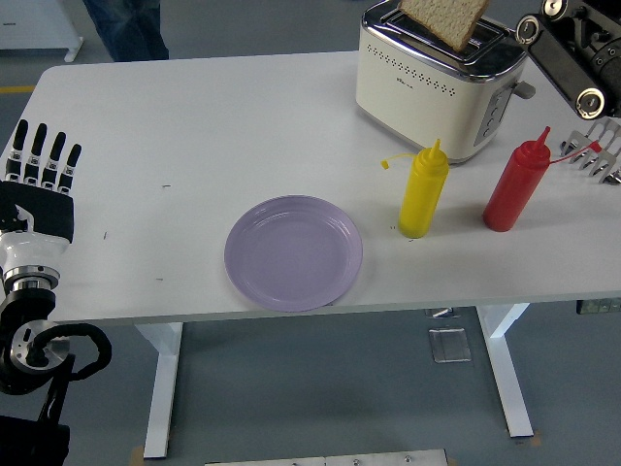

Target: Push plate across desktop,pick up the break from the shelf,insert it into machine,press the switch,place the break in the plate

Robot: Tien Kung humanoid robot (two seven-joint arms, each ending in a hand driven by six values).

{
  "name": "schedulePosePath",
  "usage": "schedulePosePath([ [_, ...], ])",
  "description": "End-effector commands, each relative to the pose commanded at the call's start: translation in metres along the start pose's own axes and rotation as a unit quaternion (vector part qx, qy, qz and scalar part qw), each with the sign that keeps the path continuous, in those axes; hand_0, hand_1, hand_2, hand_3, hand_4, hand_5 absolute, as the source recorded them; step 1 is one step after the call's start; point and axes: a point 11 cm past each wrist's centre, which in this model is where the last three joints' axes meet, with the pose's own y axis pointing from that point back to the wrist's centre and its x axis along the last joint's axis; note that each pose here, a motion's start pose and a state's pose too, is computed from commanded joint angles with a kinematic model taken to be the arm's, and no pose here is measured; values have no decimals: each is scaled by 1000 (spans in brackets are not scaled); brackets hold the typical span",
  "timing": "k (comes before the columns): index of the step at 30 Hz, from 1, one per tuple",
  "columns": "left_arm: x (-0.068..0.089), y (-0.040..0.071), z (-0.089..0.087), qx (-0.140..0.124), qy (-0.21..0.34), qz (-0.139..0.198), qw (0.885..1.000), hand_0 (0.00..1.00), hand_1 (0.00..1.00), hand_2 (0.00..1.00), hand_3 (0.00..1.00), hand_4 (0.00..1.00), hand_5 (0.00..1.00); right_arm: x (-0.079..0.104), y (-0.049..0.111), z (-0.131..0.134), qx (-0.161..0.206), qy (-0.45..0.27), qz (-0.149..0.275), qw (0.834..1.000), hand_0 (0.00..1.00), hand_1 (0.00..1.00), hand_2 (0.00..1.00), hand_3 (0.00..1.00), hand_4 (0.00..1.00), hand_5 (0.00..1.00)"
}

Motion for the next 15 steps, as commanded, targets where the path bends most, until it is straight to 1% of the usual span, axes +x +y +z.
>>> schedulePosePath([
  [9, -1, 0, -1, 1, 0, -1, 1000, 838, 843, 868, 825, 560, 998, -6, -4, 9, -15, 5, 1, 1000, 327, 390, 434, 483, 260, 168],
  [14, -1, 0, 0, 0, 0, -1, 1000, 838, 843, 868, 825, 560, 998, -12, -5, 12, -23, 9, -9, 1000, 327, 390, 434, 483, 260, 168],
  [15, -1, 0, 0, 0, 0, -1, 1000, 838, 843, 868, 825, 560, 998, -14, -5, 12, -24, 10, -11, 1000, 326, 402, 450, 513, 287, 162],
])
